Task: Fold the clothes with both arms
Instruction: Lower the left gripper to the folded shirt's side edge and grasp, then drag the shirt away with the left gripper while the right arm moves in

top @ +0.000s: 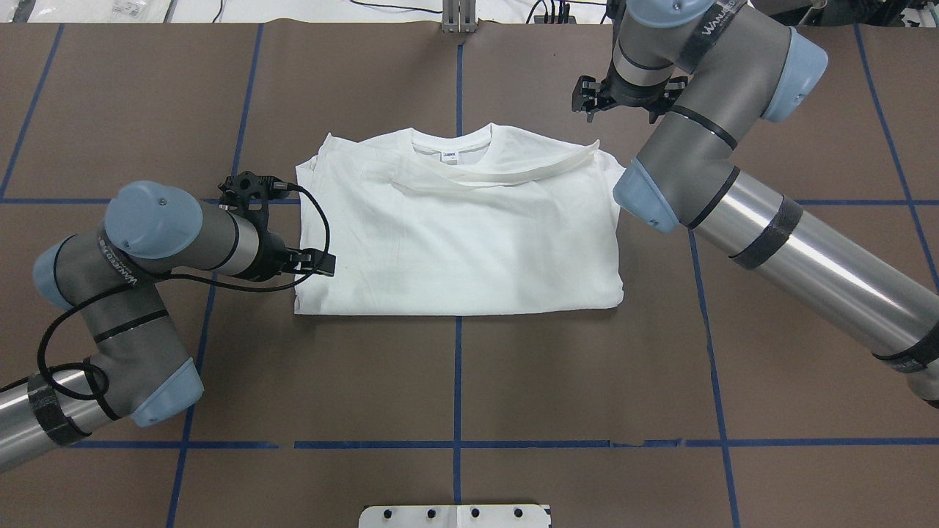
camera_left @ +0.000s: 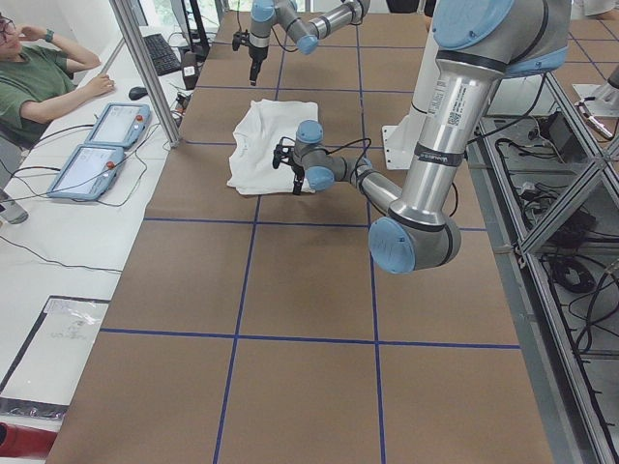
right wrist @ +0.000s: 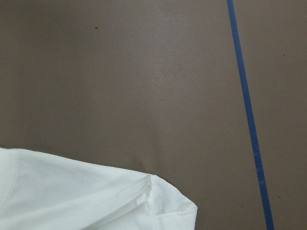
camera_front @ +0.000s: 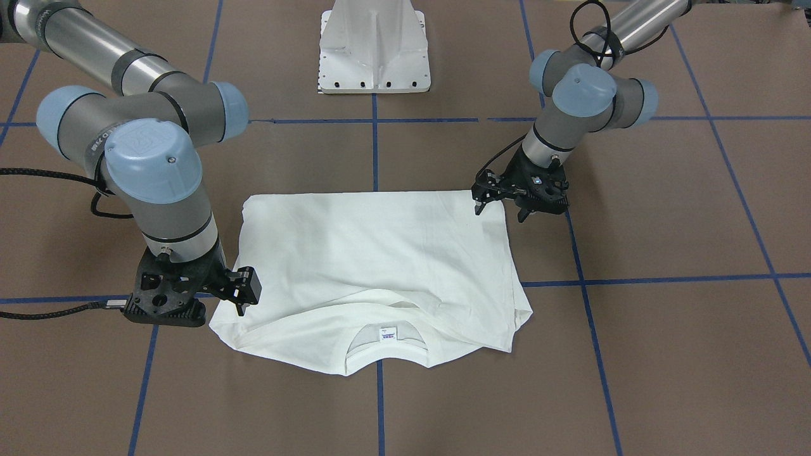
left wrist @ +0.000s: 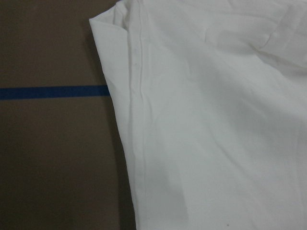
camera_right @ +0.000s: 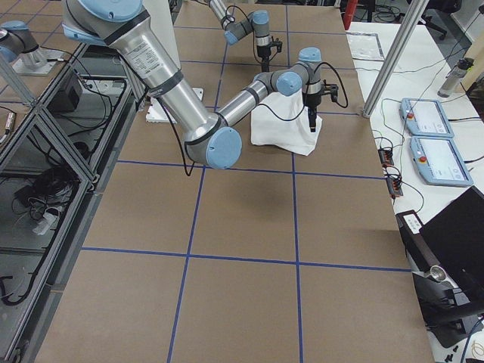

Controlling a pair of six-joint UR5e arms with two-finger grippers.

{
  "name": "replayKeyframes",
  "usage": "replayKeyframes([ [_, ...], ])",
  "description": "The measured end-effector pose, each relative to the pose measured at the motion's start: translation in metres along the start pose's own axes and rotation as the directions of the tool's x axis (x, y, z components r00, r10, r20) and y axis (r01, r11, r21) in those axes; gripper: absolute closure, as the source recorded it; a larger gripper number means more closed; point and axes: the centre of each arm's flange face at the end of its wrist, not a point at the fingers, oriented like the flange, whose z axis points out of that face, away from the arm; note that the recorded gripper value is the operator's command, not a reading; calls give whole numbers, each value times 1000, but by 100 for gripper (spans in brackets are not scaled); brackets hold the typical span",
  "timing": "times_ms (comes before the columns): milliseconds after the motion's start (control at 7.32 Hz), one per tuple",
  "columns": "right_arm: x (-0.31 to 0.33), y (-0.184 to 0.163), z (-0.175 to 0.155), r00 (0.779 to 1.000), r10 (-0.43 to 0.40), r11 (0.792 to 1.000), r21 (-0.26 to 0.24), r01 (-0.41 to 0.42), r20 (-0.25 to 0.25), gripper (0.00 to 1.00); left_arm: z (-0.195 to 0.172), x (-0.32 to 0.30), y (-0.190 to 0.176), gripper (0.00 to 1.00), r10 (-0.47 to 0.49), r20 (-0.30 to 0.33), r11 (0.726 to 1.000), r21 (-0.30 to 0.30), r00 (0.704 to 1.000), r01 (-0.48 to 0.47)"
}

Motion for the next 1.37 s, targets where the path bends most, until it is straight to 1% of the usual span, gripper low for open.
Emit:
replayKeyframes([
  [137,0,0,0,1000,1,1000,0,-1,0,0,4,2,8,35,-3,0,1000,-13,1000,3],
  [273,0,1,0,1000,2,1000,1,-2,0,0,8,4,14,48,-4,0,1000,-24,1000,4],
  [410,0,1,0,1000,3,1000,1,-3,0,0,10,7,19,70,-7,-2,999,-32,1000,7],
  [547,0,1,0,1000,3,1000,2,-3,1,0,9,11,22,95,-10,-7,999,-35,1000,10],
  [683,0,1,0,1000,3,1000,2,-3,1,0,6,15,24,100,-11,-12,999,-37,1000,11],
  [1093,0,2,0,1000,2,1000,1,-2,0,0,-8,22,26,100,-17,7,999,-47,1000,17],
  [1366,-1,3,1,1000,1,1000,0,-1,1,0,-31,3,30,100,8,44,999,-53,999,-6],
])
